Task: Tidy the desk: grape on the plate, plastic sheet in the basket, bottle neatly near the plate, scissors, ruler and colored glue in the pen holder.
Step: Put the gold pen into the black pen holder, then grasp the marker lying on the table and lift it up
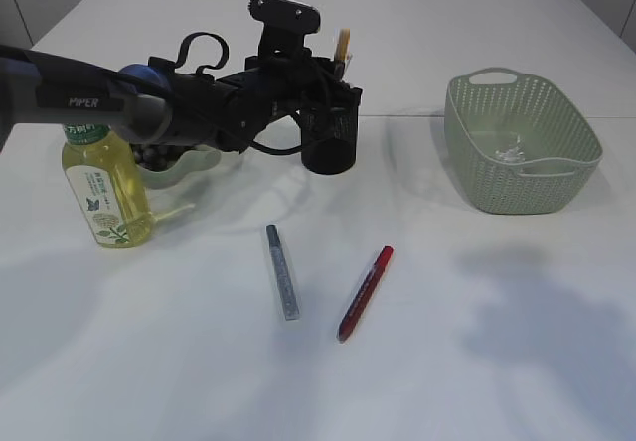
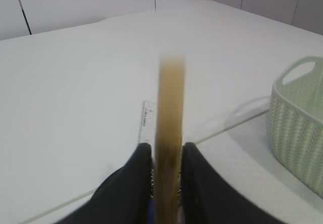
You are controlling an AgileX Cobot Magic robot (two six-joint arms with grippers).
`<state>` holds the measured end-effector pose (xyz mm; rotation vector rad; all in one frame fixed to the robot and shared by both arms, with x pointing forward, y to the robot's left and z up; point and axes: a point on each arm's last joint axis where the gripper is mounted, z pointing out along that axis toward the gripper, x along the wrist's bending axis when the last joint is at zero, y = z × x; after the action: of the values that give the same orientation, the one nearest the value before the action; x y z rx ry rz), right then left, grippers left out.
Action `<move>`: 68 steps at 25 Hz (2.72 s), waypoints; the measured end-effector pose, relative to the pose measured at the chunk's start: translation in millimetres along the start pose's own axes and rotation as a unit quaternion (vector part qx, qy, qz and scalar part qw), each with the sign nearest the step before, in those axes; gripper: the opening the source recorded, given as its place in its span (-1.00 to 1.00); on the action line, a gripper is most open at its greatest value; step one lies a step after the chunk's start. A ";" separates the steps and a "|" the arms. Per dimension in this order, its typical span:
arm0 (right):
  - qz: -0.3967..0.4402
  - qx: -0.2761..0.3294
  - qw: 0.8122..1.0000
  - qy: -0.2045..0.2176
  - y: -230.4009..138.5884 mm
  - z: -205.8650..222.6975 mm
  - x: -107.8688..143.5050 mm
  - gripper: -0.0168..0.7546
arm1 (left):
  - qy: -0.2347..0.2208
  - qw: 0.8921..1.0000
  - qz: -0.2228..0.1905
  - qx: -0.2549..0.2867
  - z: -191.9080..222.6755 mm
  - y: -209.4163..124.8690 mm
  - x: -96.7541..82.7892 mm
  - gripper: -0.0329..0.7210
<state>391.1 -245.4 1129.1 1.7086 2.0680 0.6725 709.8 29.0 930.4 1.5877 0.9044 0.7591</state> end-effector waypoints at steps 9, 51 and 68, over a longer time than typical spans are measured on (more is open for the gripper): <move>0.001 0.000 1.000 0.001 0.0 0.0 0.2 0.31 | 0.000 1.000 0.000 0.003 0.0 -0.6 0.0 -0.42; 0.030 0.085 0.995 0.038 -15.0 -1.7 7.3 0.31 | 0.147 0.745 -0.309 0.572 -96.7 -5.9 -47.8 -0.18; 0.031 0.089 0.994 0.055 -15.7 -2.2 10.5 0.31 | 0.181 0.719 -0.334 0.581 -87.4 -33.5 -48.1 -0.18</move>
<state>375.2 -237.7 1121.9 1.8779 2.2181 0.6303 606.0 33.9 913.8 1.8839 2.3999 -0.1633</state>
